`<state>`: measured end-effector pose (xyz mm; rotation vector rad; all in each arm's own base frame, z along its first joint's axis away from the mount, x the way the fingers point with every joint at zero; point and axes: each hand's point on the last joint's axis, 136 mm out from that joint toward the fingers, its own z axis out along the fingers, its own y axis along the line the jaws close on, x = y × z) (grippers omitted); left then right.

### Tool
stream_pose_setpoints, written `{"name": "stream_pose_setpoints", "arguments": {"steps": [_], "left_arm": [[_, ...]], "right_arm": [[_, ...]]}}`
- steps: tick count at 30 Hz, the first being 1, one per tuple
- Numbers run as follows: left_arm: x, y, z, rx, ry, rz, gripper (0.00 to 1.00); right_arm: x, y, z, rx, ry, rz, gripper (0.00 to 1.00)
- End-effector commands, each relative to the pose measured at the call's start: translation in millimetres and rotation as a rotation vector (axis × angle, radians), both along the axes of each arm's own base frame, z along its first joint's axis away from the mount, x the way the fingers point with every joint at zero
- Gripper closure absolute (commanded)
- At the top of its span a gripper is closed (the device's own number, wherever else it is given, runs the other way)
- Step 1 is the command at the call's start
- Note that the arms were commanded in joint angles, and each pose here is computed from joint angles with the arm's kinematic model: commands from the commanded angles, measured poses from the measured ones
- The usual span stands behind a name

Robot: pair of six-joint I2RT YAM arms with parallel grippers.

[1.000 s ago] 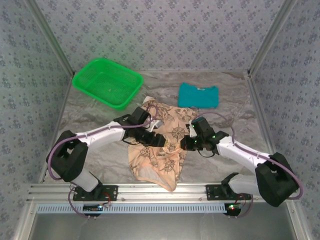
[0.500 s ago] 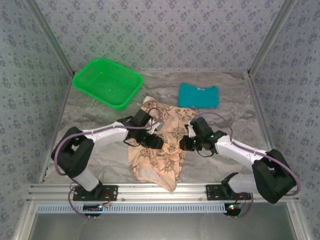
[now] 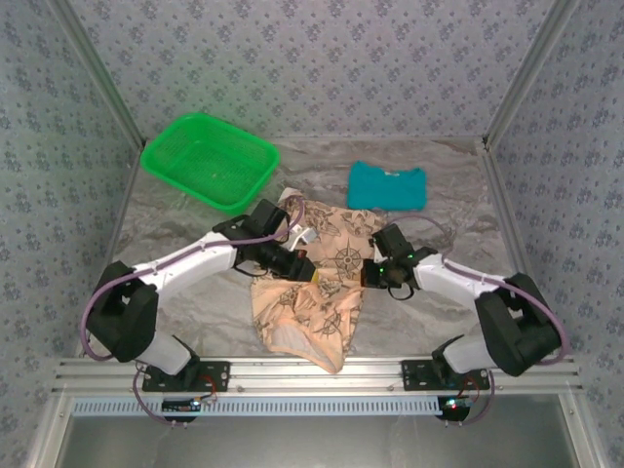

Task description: Fold the inside-out t-shirt

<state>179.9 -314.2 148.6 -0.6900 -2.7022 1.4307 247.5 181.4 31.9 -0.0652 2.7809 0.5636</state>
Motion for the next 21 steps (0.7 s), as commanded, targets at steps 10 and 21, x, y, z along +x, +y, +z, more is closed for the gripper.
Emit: {"name": "stream_pose_setpoints", "arguments": {"steps": [10, 21], "left_arm": [[-28, -1, -1, -0.085, 0.223, -0.056, 1.0], [-45, -6, 8, -0.157, 0.203, -0.164, 1.0]], "right_arm": [[-40, 23, 84, 0.072, -0.427, 0.337, 0.61], [-58, 90, 95, 0.048, -0.622, 0.607, 0.58]]}}
